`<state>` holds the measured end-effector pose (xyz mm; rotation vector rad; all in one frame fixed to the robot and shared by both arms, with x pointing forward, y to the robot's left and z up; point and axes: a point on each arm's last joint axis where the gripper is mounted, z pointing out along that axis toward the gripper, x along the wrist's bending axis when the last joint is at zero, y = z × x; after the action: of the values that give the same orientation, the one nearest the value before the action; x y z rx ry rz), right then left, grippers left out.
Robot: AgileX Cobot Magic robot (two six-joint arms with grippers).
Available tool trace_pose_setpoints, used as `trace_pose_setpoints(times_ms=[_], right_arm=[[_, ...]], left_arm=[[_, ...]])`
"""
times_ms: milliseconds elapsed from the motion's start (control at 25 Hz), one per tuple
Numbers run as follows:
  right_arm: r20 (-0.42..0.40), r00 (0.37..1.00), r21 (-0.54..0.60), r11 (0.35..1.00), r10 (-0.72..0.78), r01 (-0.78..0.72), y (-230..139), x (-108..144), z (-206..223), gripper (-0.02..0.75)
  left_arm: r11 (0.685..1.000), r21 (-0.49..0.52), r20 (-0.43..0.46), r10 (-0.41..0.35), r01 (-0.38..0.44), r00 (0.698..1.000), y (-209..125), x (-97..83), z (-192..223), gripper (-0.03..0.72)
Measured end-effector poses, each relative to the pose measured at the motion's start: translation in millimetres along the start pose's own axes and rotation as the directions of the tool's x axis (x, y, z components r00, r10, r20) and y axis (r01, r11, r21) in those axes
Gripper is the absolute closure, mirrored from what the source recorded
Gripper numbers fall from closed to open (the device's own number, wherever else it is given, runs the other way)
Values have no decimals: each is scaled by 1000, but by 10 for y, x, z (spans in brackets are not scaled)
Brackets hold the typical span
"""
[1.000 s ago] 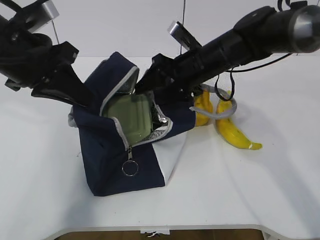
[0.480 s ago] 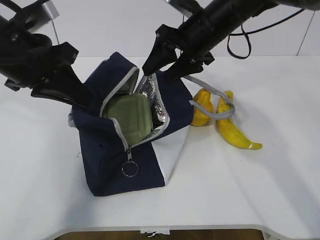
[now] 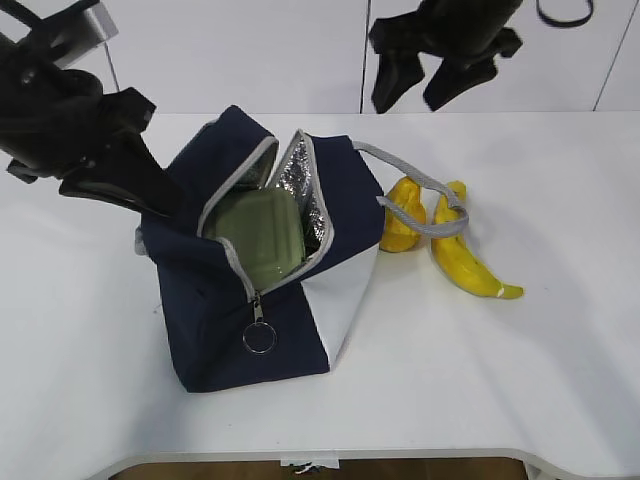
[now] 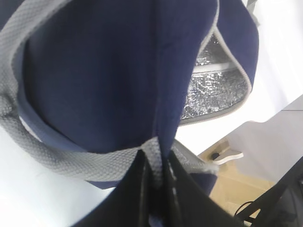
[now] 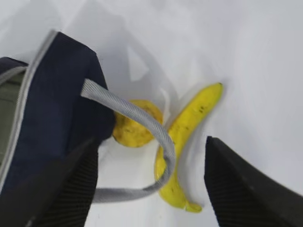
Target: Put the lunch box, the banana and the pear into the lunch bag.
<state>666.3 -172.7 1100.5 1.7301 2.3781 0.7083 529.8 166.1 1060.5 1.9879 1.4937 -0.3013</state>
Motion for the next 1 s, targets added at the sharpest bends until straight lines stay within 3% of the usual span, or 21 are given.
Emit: trace_pose_setpoints(times_ms=[240,400,640,1000], right_arm=[[150,989,-77,997,14,-2,-52,-38,-505,196],[184,981,-61,997,60,-49,-163,-133,-563,196],[269,938,33,971,218,-236,-385,-699,-314,196],[285,919,149,935,271,-322,-432,-931,392,196]], left_arm=[[1000,15,-18,14,-14,1000,-13,16,-1,673],[1000,19,-21,17,-16,1000,-16,19,-1,673],[1000,19,-22,17,-17,1000,-17,20,-1,673],[1000,19,-23,18,-17,1000,-17,21,-1,673]])
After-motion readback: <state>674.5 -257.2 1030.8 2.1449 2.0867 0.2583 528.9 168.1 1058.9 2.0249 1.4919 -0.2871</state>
